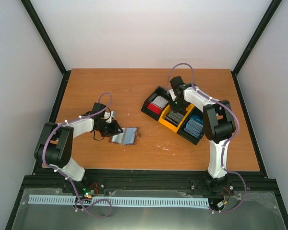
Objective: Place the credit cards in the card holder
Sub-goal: Pick up the credit card from the storage box.
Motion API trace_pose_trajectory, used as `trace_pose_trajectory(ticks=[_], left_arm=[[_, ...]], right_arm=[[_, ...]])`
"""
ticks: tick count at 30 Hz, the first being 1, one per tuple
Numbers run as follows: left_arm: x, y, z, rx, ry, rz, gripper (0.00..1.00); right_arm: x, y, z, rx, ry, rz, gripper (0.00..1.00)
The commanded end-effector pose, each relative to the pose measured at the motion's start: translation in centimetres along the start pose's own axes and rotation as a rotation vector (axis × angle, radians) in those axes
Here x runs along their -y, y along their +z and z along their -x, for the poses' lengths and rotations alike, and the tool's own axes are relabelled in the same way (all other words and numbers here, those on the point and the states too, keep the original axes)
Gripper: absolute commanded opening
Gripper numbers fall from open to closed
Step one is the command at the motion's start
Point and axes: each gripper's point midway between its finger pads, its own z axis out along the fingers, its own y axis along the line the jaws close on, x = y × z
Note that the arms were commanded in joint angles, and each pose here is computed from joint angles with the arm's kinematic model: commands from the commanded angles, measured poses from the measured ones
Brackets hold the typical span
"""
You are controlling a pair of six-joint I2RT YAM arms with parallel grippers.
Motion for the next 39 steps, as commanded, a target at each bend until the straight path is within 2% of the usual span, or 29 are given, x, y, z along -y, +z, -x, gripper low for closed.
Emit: trace_pose_trajectory(ticks=[1, 11, 28, 34, 39], left_arm=[[0.2, -0.2, 0.4, 0.014, 0.026, 0.003, 0.25], [0.1, 0.0, 0.3, 0.009, 0.027, 0.002, 0.25], [-0.1, 0.0, 0.2, 0.007, 0.029, 0.010, 0.25], [-0.1, 0.0, 0.2, 0.009, 0.030, 0.010, 0.24], [-0.2, 0.1, 0.1, 0.005, 0.028, 0.011, 0.24]], right_arm=[[1.4, -0.5, 0.8, 0.026, 0.018, -0.044, 0.33], [0.6, 0.2, 0.2, 0.006, 0.014, 0.006, 0.34], [2.4, 0.9, -0.1, -0.019, 0.033, -0.096, 0.29], [-0.1, -0.2, 0.3, 0.016, 0.014, 0.060, 0.35], [-0.2, -0.3, 0.2, 0.015, 0.027, 0.088, 0.39]])
